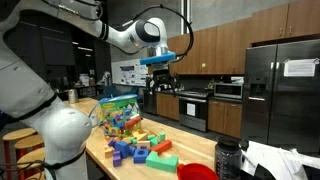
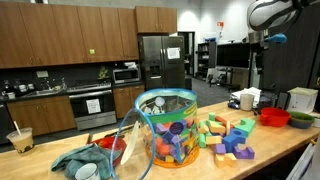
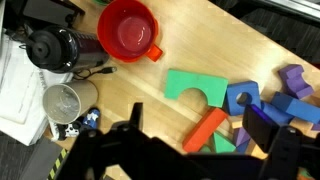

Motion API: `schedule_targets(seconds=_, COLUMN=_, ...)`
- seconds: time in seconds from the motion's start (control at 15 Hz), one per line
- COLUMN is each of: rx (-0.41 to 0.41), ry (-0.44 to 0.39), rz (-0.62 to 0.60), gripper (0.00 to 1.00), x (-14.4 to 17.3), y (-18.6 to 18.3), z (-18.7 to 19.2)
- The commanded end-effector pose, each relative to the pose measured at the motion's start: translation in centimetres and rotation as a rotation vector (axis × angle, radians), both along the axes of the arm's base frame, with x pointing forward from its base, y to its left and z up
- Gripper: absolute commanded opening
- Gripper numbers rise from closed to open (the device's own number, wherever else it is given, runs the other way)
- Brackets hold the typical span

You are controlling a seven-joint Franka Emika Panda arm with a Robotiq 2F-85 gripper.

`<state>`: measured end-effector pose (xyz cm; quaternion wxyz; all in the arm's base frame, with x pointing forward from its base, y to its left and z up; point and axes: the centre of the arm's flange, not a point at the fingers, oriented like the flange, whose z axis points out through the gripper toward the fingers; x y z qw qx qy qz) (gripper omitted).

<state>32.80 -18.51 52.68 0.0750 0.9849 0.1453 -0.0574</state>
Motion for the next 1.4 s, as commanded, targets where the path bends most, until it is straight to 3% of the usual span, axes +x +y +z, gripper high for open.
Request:
schedule_targets(seconds=0.0, rx=0.0, ry=-0.001, rz=0.0, gripper=1.0, x=0.01, y=-0.01, z=0.04)
schedule_targets(seconds=1.33, rx=-0.001, ry=-0.003, rz=-0.001, gripper=1.0, x=0.0, y=-0.02, z=0.11)
